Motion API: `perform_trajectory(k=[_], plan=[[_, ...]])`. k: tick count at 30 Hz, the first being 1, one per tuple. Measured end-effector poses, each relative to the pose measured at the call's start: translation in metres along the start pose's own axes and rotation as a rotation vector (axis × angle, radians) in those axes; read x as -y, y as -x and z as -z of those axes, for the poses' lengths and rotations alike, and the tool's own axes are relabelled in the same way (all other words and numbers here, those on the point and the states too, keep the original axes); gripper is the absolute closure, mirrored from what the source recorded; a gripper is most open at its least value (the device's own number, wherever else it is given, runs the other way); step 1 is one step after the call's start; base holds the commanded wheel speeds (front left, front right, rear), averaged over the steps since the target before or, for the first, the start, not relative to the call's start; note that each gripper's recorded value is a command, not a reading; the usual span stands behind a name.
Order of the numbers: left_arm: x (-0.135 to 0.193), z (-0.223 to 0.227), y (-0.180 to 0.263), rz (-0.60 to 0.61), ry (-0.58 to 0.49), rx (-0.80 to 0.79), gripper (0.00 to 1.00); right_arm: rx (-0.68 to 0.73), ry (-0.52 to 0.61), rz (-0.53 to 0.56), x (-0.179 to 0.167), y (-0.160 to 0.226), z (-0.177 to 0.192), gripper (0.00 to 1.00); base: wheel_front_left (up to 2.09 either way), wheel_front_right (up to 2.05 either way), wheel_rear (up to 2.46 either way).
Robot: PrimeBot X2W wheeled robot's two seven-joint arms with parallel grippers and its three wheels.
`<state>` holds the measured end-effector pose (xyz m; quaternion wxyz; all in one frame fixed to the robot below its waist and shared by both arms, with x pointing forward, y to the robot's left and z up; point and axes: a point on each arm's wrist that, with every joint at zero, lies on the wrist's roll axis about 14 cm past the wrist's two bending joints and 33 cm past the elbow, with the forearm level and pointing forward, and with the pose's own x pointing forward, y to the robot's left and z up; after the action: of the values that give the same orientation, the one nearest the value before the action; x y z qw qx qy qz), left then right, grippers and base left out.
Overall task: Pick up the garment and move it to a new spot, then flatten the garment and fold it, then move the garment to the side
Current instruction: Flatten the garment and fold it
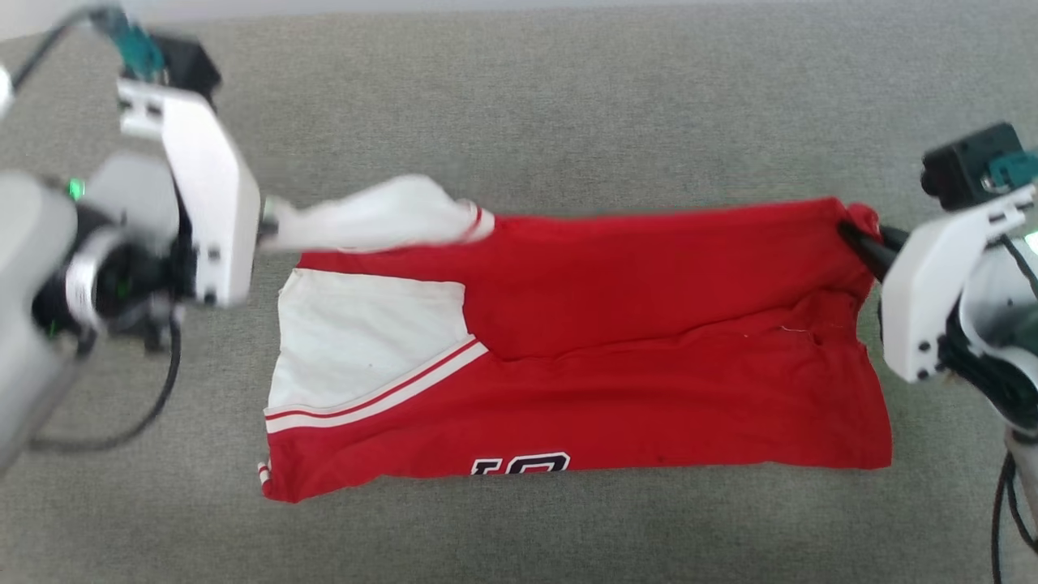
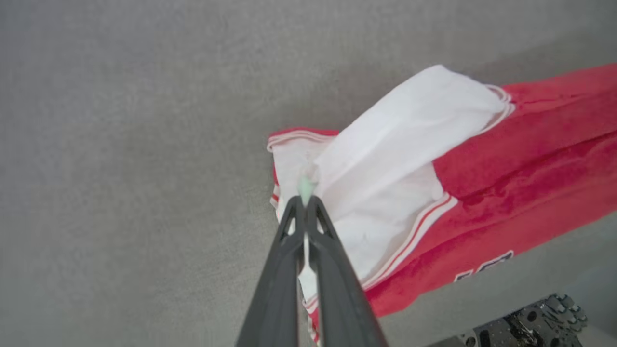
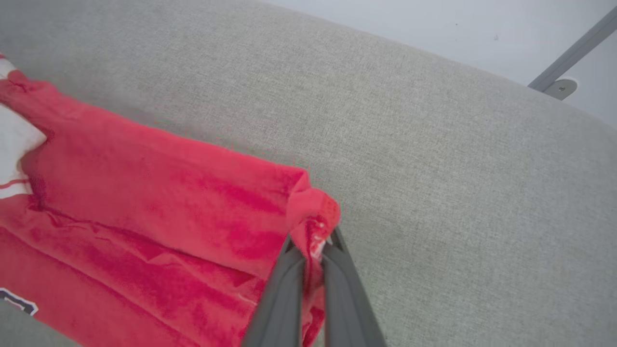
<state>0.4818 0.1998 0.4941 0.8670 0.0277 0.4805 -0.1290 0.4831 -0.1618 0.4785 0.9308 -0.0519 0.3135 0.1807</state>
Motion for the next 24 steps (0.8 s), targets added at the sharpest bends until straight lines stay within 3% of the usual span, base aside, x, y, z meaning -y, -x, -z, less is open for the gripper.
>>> perform_trajectory(k=[7, 14, 15, 16, 17, 18, 19, 20, 21, 22, 23, 24], plan=[[0.014, 0.058, 0.017, -0.006, 0.007, -0.118, 1.0, -0.074, -0.017, -0.033, -0.012, 0.011, 0.032, 1.0, 0.0, 0.0, 0.0], [0.028, 0.117, -0.003, 0.045, 0.08, -0.251, 1.0, -0.188, -0.08, -0.045, -0.016, 0.008, 0.075, 1.0, 0.0, 0.0, 0.0], [0.028, 0.122, -0.008, 0.047, 0.095, -0.256, 1.0, -0.204, -0.087, -0.045, -0.016, 0.006, 0.08, 0.82, 0.0, 0.0, 0.0], [0.029, 0.126, -0.012, 0.051, 0.11, -0.265, 1.0, -0.216, -0.093, -0.049, -0.018, 0.005, 0.084, 0.37, 0.0, 0.0, 0.0], [0.027, 0.129, -0.017, 0.048, 0.121, -0.267, 1.0, -0.227, -0.091, -0.056, -0.021, 0.003, 0.088, 0.0, 0.0, 0.0, 0.0], [0.025, 0.131, -0.021, 0.045, 0.128, -0.268, 0.95, -0.228, -0.091, -0.058, -0.022, 0.002, 0.089, 0.0, 0.0, 0.0, 0.0], [0.022, 0.131, -0.024, 0.04, 0.135, -0.266, 0.55, -0.23, -0.088, -0.059, -0.022, 0.001, 0.089, 0.0, 0.0, 0.0, 0.0], [0.021, 0.129, -0.027, 0.039, 0.14, -0.248, 0.26, -0.224, -0.084, -0.062, -0.023, 0.0, 0.087, 0.0, 0.0, 0.0, 0.0], [0.02, 0.126, -0.029, 0.037, 0.148, -0.226, 0.11, -0.22, -0.085, -0.067, -0.025, 0.0, 0.086, 0.0, 0.0, 0.0, 0.0], [0.018, 0.123, -0.031, 0.034, 0.154, -0.206, 0.11, -0.21, -0.08, -0.072, -0.026, 0.0, 0.084, 0.0, 0.0, 0.0, 0.0], [0.016, 0.12, -0.031, 0.031, 0.16, -0.186, 0.0, -0.207, -0.074, -0.073, -0.027, 0.001, 0.082, 0.0, 0.0, 0.0, 0.0], [0.014, 0.118, -0.031, 0.024, 0.164, -0.165, 0.0, -0.2, -0.071, -0.078, -0.028, 0.003, 0.08, 0.0, 0.0, 0.0, 0.0]])
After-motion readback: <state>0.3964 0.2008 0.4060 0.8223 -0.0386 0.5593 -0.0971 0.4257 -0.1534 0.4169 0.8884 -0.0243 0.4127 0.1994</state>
